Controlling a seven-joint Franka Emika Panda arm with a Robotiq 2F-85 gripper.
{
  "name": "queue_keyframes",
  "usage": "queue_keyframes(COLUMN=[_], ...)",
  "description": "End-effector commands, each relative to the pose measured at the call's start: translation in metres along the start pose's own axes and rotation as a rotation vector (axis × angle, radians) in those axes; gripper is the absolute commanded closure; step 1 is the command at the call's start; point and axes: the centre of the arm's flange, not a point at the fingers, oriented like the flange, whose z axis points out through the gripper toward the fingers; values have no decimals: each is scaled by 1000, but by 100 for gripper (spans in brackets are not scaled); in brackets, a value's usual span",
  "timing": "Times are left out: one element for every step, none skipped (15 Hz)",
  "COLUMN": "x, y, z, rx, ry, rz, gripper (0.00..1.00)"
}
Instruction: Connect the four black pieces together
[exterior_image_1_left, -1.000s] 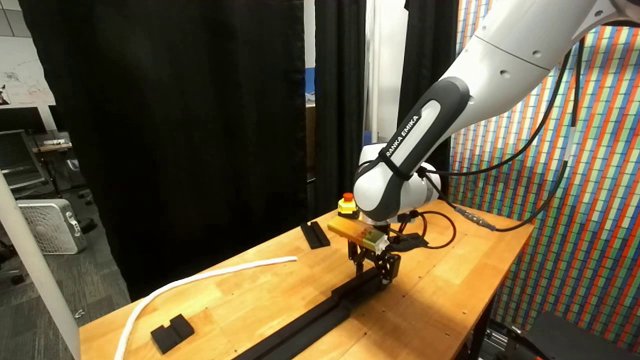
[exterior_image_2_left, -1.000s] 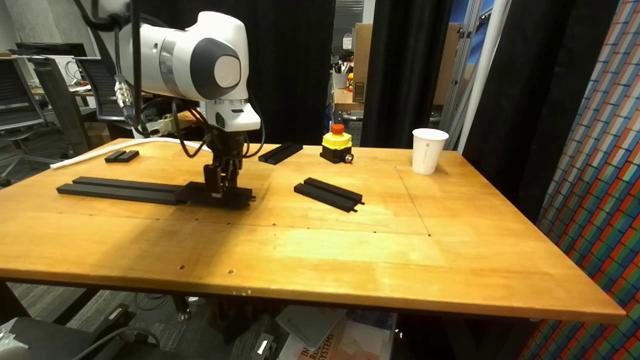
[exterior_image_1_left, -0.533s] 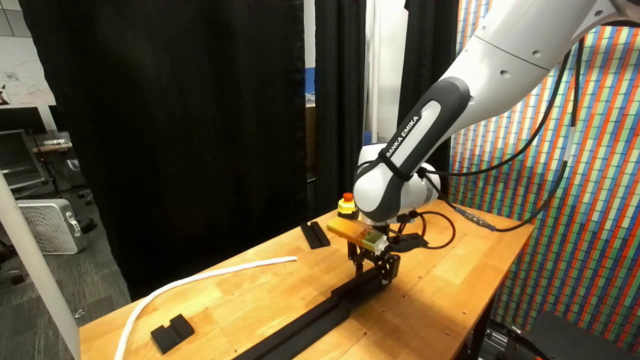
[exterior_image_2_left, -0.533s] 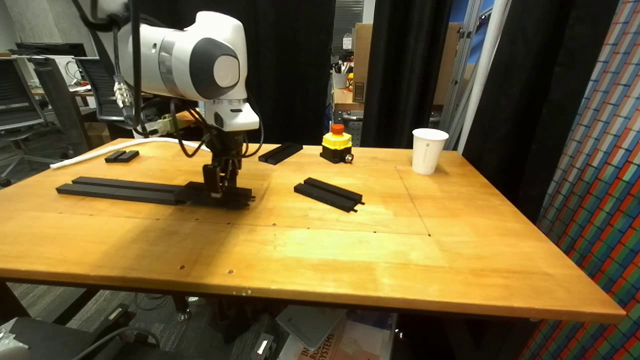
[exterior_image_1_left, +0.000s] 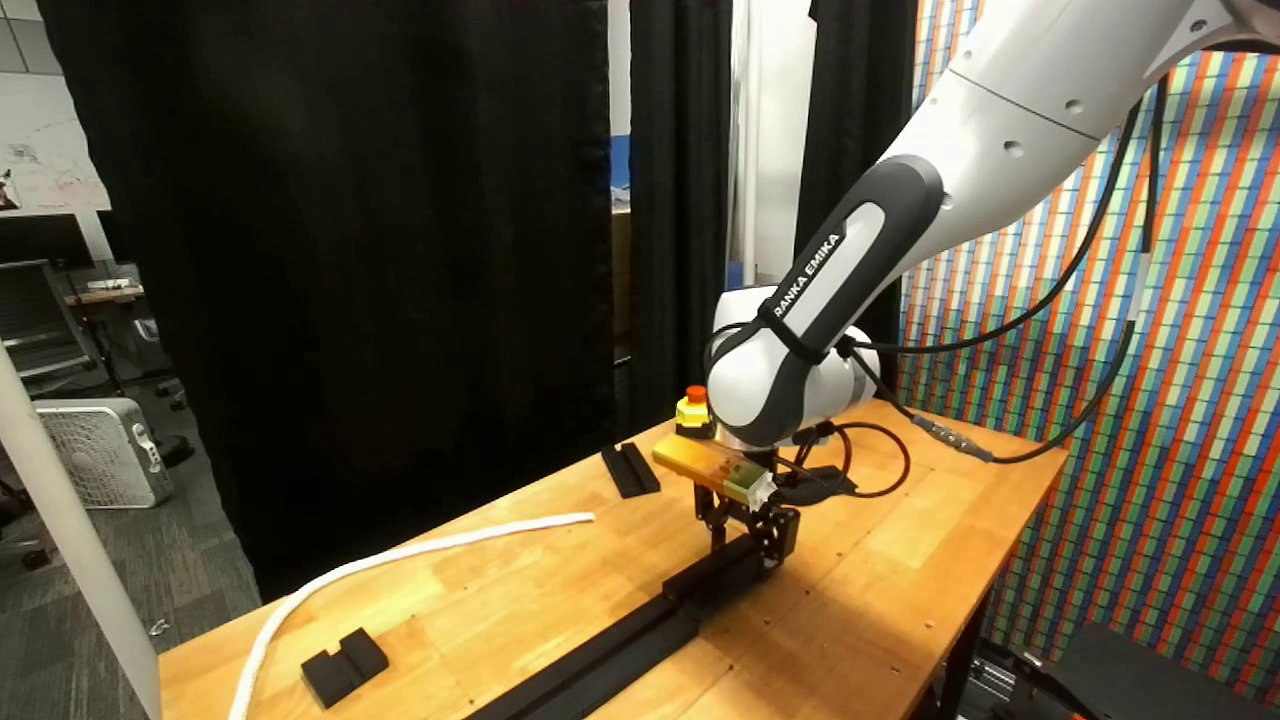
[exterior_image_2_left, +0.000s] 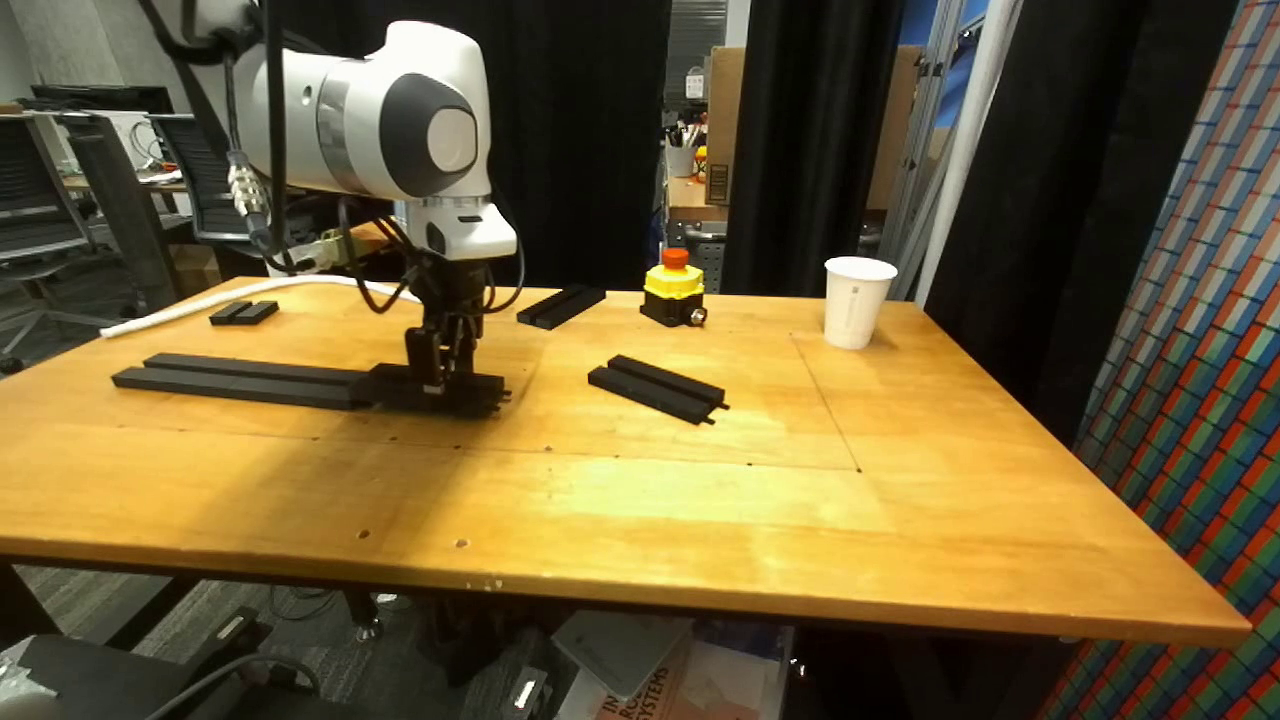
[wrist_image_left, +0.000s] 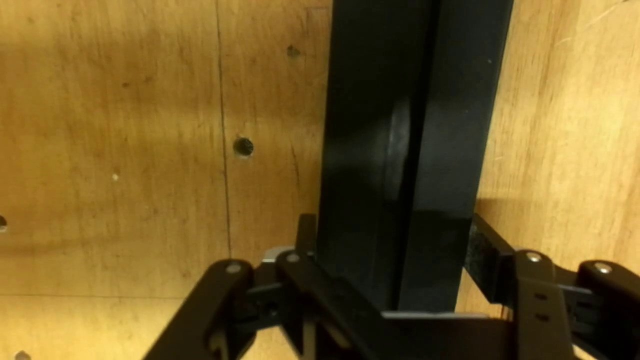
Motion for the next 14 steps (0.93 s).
queue_keyframes(x=[-5, -5, -4, -4, -4, -4, -3, -3, -4, -4, -5, -6, -7, -9], y=[-3, -2, -2, -2, -2, -1, -1, -1, -1, -2, -2, -2, -2, -2], z=[-9, -9, -8, -8, -8, -8, -7, -7, -6, -6, -5, -4, -4, -2], rx=[6, 6, 6, 8, 7, 9, 10, 10, 9, 5, 3, -4, -5, -7], ry=[18, 18, 19, 19, 20, 21, 21, 22, 19, 13, 9, 1, 1, 4], rz=[7, 8, 11, 11, 13, 13, 13, 11, 8, 4, 1, -6, -7, -6], gripper=[54, 54, 54, 54, 54, 54, 54, 54, 54, 54, 54, 54, 54, 54])
